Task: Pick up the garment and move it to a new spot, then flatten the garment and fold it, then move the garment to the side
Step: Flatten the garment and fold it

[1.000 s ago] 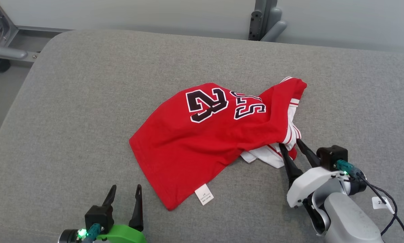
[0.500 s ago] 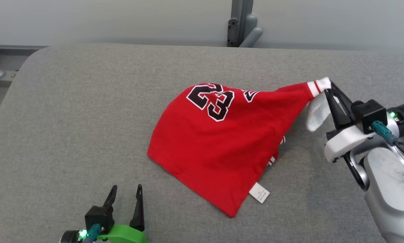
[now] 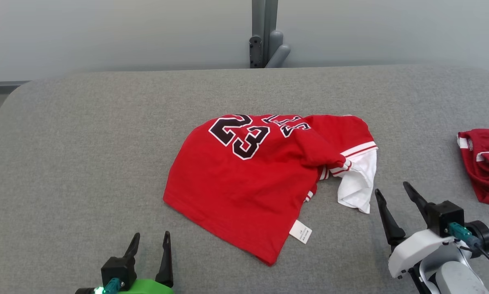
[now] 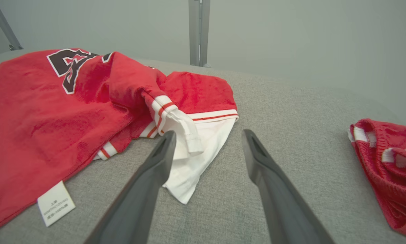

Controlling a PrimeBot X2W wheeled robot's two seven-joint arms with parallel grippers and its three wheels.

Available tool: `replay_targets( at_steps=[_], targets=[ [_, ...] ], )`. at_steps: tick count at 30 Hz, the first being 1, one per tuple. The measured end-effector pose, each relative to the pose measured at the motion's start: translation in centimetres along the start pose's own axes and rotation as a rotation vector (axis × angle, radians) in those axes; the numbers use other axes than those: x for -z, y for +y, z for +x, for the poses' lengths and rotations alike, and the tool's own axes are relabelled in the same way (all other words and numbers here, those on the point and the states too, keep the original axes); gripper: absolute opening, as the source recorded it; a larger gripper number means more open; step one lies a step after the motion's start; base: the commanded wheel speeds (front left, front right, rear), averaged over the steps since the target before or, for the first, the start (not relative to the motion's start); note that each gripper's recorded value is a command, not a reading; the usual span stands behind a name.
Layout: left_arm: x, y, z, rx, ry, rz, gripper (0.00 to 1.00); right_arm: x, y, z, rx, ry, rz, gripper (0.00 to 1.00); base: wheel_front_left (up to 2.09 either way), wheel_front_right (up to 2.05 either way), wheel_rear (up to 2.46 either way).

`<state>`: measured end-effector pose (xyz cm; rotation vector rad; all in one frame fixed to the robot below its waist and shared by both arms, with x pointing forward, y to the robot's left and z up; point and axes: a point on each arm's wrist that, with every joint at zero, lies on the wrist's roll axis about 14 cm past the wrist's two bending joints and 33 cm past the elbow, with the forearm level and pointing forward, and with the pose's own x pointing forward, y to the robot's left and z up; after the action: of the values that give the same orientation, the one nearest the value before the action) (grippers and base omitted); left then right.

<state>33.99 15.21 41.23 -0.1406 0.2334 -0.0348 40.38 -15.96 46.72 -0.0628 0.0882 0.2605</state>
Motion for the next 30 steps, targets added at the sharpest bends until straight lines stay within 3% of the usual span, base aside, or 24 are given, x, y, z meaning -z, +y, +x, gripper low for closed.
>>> replay_targets(
  at_steps=[7,14,25,26,28,30],
  targets=[
    [-0.5,-1.0,0.7,0.031,-0.013,0.001,1.00,-0.4,-0.3,-1.8,0.071,-0.047,0.074,1.00,0.00,0.00,0.00],
    [-2.1,-1.8,4.3,0.053,-0.038,-0.024,1.00,-1.7,-0.7,-0.6,0.078,-0.088,0.072,1.00,0.00,0.00,0.00],
    [2.5,-1.5,8.3,0.030,0.129,-0.030,1.00,0.0,-2.6,0.3,0.127,-0.051,0.081,1.00,0.00,0.00,0.00],
    [2.7,-1.7,8.7,0.042,0.135,-0.019,0.78,0.1,-2.8,0.3,0.133,-0.048,0.081,1.00,0.00,0.00,0.00],
    [2.6,-2.2,9.7,0.065,0.134,-0.006,0.00,0.2,-3.2,0.5,0.142,-0.046,0.082,1.00,0.00,0.00,0.00],
    [2.9,-2.4,10.3,0.085,0.146,0.010,0.00,0.6,-3.5,0.5,0.152,-0.036,0.086,1.00,0.00,0.00,0.00]
  ],
)
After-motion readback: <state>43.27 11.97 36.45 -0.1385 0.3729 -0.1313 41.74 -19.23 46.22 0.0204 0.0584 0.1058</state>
